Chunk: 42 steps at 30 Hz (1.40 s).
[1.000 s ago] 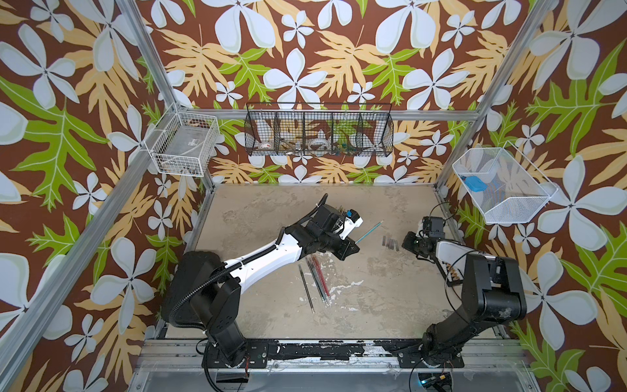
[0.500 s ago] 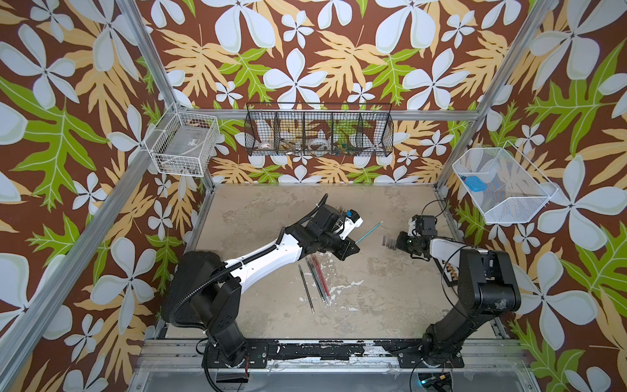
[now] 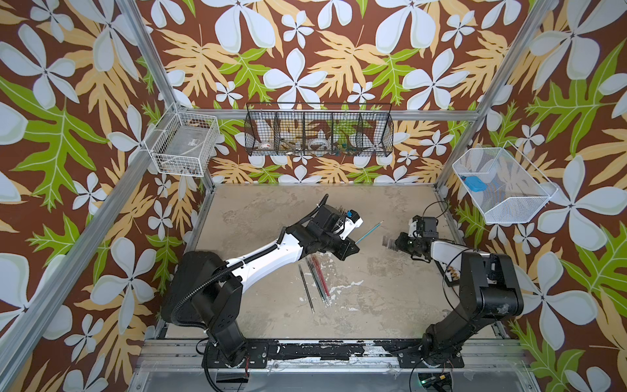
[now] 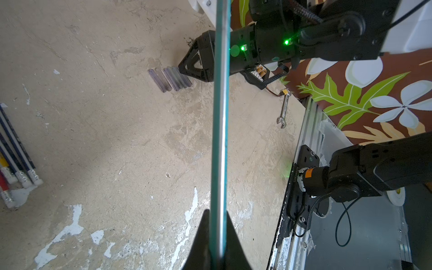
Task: Remove the protective cover of the pencils
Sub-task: Place the protective sleeve at the center of the board, then place the pencil at the center of the board.
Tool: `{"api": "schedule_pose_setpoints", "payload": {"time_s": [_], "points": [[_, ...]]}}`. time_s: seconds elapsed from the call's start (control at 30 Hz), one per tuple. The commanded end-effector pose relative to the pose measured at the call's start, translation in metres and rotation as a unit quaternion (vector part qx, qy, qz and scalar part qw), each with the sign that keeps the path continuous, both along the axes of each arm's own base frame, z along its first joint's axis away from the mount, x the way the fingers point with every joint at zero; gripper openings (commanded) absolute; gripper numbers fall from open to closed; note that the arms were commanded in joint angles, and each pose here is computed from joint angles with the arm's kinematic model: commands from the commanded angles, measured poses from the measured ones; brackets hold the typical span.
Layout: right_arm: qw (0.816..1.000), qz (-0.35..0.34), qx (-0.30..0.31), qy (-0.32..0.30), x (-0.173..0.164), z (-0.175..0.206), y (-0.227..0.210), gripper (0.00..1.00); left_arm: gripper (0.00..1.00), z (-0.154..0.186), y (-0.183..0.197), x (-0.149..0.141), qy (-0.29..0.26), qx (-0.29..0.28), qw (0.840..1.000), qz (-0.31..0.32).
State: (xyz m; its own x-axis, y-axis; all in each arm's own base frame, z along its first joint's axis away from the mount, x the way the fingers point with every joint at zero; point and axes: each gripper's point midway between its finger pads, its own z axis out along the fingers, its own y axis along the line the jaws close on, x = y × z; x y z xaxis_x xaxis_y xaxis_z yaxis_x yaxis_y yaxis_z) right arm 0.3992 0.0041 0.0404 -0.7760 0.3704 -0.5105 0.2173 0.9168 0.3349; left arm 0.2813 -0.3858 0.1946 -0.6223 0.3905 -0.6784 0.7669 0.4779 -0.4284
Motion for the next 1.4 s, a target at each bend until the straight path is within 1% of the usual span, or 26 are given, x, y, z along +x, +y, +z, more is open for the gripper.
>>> {"api": "schedule_pose_setpoints", "payload": {"time_s": [0.0,0.13,0.27,0.37,0.5,0.6,0.67,0.73,0.8,0.93,1.03,1.13,1.17,1.23,1.3,1.37], "points": [[1.0,-0.003,0.003,-0.014,0.002,0.008,0.0,0.3,0.0,-0.002,0.005,0.01,0.0,0.003,1.0,0.01],[0.999,-0.001,0.008,-0.035,-0.001,0.023,0.003,0.3,0.0,-0.006,0.022,0.034,0.021,-0.012,0.999,0.043],[0.996,0.006,0.031,-0.081,-0.012,0.052,0.012,0.29,0.0,-0.008,0.047,0.063,0.043,-0.041,0.995,0.082],[0.993,0.026,0.043,-0.109,-0.035,0.065,0.027,0.29,0.0,-0.012,0.067,0.085,0.062,-0.064,0.99,0.11],[0.989,0.061,0.019,-0.133,-0.074,0.07,0.045,0.28,0.0,-0.022,0.099,0.12,0.097,-0.105,0.977,0.156],[0.982,0.084,0.011,-0.171,-0.096,0.087,0.05,0.29,0.0,-0.032,0.121,0.144,0.121,-0.132,0.966,0.188],[0.978,0.083,0.0,-0.193,-0.106,0.099,0.047,0.29,0.0,-0.041,0.133,0.156,0.127,-0.133,0.961,0.206],[0.972,0.083,0.001,-0.221,-0.112,0.11,0.048,0.3,0.0,-0.052,0.141,0.165,0.125,-0.118,0.96,0.221],[0.965,0.083,0.01,-0.248,-0.116,0.118,0.05,0.3,0.0,-0.063,0.148,0.172,0.113,-0.087,0.962,0.234],[0.962,0.083,0.015,-0.259,-0.119,0.126,0.051,0.3,0.0,-0.087,0.158,0.181,0.097,-0.04,0.962,0.25],[0.962,0.086,0.022,-0.258,-0.12,0.126,0.053,0.3,0.0,-0.103,0.156,0.19,0.109,-0.013,0.965,0.239],[0.962,0.085,0.025,-0.259,-0.121,0.126,0.053,0.3,0.0,-0.108,0.151,0.205,0.1,0.002,0.968,0.232],[0.962,0.085,0.026,-0.26,-0.121,0.127,0.054,0.3,0.03,-0.112,0.147,0.21,0.099,0.009,0.969,0.225],[0.961,0.085,0.026,-0.26,-0.121,0.127,0.054,0.3,0.04,-0.125,0.139,0.217,0.096,0.04,0.971,0.215],[0.962,0.084,0.025,-0.258,-0.121,0.126,0.053,0.3,0.04,-0.143,0.129,0.22,0.107,0.078,0.971,0.199],[0.962,0.081,0.023,-0.258,-0.12,0.126,0.052,0.3,0.03,-0.155,0.122,0.221,0.116,0.097,0.969,0.193]]}}
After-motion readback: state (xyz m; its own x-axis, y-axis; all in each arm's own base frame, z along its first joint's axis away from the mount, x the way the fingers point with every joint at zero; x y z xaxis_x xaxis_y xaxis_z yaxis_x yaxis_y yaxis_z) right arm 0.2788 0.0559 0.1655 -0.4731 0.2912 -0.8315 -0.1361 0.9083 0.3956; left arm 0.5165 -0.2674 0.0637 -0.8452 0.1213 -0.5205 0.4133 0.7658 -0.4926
